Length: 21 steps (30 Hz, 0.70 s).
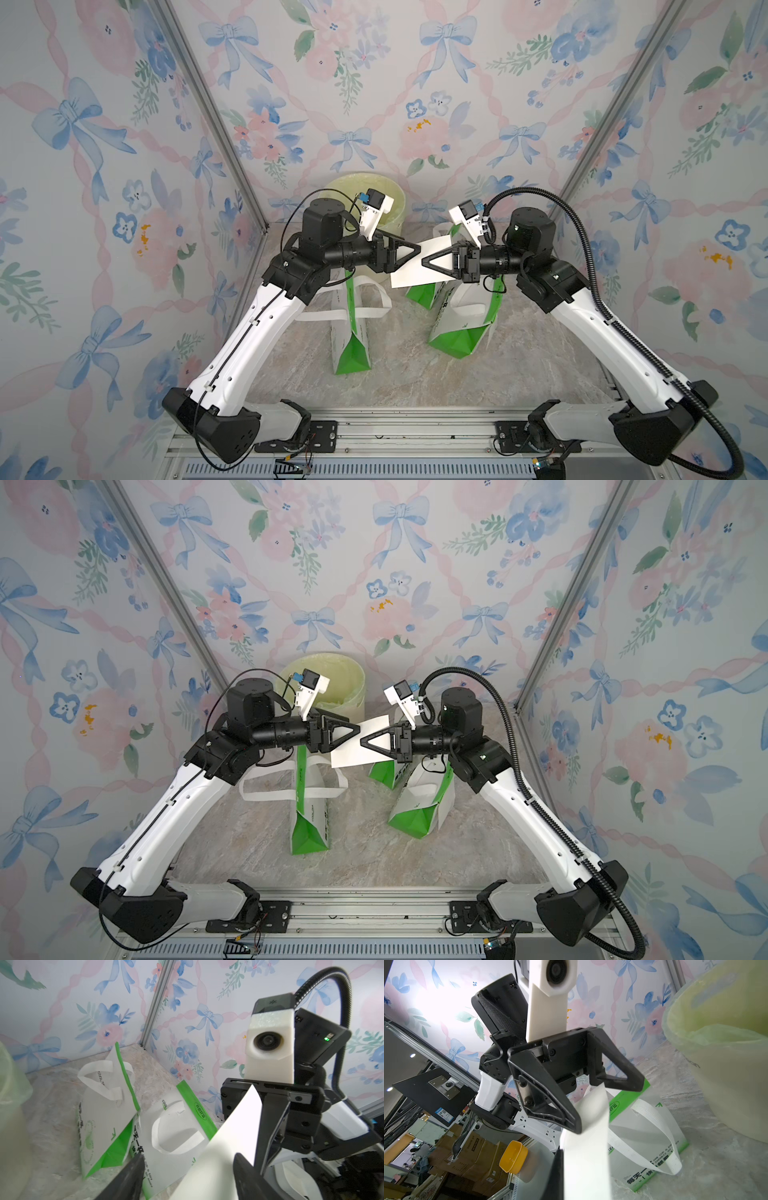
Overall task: Shred takeout receipts and throw away
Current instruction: Shred the takeout receipt.
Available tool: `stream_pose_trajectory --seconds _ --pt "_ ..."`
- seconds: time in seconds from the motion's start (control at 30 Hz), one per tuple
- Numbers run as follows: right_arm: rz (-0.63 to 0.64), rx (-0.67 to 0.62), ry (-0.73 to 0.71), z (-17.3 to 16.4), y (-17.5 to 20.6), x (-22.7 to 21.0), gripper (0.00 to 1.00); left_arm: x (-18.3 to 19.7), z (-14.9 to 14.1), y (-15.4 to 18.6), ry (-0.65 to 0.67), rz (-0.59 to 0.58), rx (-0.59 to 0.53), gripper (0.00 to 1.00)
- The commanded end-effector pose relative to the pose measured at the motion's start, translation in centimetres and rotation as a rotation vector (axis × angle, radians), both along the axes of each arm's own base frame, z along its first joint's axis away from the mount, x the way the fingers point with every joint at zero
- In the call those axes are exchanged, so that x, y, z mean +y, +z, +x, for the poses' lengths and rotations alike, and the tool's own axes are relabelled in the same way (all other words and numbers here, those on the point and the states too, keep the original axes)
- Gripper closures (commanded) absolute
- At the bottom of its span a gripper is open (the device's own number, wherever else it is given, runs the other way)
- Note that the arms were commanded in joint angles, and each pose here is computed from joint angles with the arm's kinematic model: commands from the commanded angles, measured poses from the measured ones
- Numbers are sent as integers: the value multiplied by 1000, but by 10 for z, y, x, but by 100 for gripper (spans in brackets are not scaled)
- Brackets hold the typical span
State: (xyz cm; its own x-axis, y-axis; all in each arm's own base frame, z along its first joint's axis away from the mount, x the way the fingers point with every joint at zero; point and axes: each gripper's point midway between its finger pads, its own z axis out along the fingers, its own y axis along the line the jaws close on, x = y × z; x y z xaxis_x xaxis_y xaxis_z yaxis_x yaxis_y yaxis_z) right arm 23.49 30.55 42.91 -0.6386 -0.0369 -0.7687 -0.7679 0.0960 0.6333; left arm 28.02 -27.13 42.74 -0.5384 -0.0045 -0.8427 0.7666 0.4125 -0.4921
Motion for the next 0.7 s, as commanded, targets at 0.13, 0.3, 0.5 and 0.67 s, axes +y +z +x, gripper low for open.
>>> stream_pose_trajectory --seconds 0.13,0.3,0.5,0.67 --pt "20 5 3 7 5 3 100 4 -15 31 -73 -131 -23 50" --pt "10 6 -22 13 1 3 100 8 -14 34 -68 -156 -7 57" --pt "22 6 -46 18 4 3 100 8 -15 30 -68 -163 13 67" --pt "24 12 -51 21 2 4 100 8 -13 29 -62 -167 17 93"
